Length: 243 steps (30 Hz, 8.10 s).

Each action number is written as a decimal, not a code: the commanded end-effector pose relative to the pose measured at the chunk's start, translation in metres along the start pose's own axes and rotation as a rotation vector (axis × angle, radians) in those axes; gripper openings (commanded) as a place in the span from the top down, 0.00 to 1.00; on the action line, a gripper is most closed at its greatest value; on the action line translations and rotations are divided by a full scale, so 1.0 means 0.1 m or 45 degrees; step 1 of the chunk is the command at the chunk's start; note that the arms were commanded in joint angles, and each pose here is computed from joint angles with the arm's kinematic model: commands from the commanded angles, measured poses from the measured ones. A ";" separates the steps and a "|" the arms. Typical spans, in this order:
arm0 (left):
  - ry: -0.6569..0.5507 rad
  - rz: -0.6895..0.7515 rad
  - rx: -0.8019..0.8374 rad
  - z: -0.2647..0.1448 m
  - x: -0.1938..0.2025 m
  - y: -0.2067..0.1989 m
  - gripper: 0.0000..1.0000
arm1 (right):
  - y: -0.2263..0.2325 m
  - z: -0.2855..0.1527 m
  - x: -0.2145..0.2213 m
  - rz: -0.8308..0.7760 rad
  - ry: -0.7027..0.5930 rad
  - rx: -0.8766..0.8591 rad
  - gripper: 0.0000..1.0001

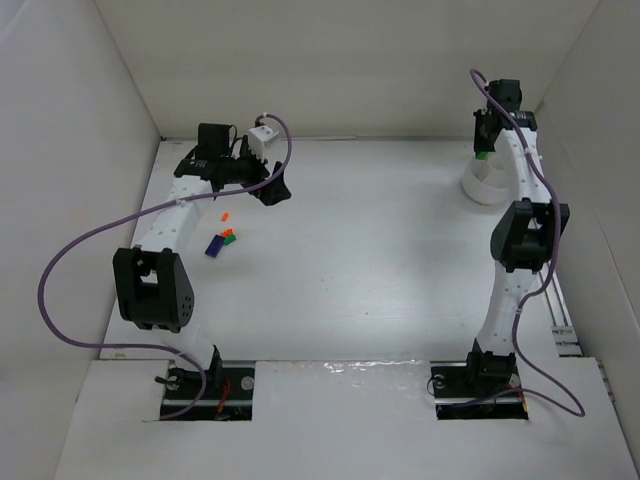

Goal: Sort the legos into containers by color

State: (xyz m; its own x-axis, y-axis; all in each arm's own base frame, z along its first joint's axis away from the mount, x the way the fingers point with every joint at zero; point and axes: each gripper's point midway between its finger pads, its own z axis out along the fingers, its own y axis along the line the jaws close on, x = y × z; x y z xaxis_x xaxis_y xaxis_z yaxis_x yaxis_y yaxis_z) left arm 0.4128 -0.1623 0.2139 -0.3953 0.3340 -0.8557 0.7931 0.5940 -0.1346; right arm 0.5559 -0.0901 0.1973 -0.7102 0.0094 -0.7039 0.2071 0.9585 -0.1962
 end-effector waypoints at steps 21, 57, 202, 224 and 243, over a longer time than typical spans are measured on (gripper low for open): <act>-0.047 0.048 0.014 -0.04 -0.19 -0.01 0.00 | 0.08 0.11 -0.02 -0.053 -0.001 0.089 0.82; 0.049 -0.109 -0.152 -0.51 0.27 0.42 0.00 | 0.75 -0.98 -0.52 0.004 -0.210 -0.273 0.63; 0.483 -0.204 -0.584 -0.41 2.06 0.78 0.58 | 2.04 -1.19 0.20 0.059 0.125 -0.837 0.65; 0.564 -0.254 -0.502 -0.40 2.45 0.70 0.78 | 2.11 -1.23 0.24 0.082 0.157 -0.893 0.65; -0.071 -0.003 -0.057 -0.34 0.67 -0.22 1.00 | 3.06 -2.29 0.70 0.374 0.671 -1.794 0.57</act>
State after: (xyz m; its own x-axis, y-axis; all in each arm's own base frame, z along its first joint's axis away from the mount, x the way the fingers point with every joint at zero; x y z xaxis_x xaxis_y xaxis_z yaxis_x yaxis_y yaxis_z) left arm 0.3605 -0.0837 0.1355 -0.4406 0.3701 -0.8179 0.6761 0.7362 -0.0311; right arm 0.4313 0.2263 0.1924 -0.9744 0.1241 -0.1874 -0.0851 0.5679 0.8187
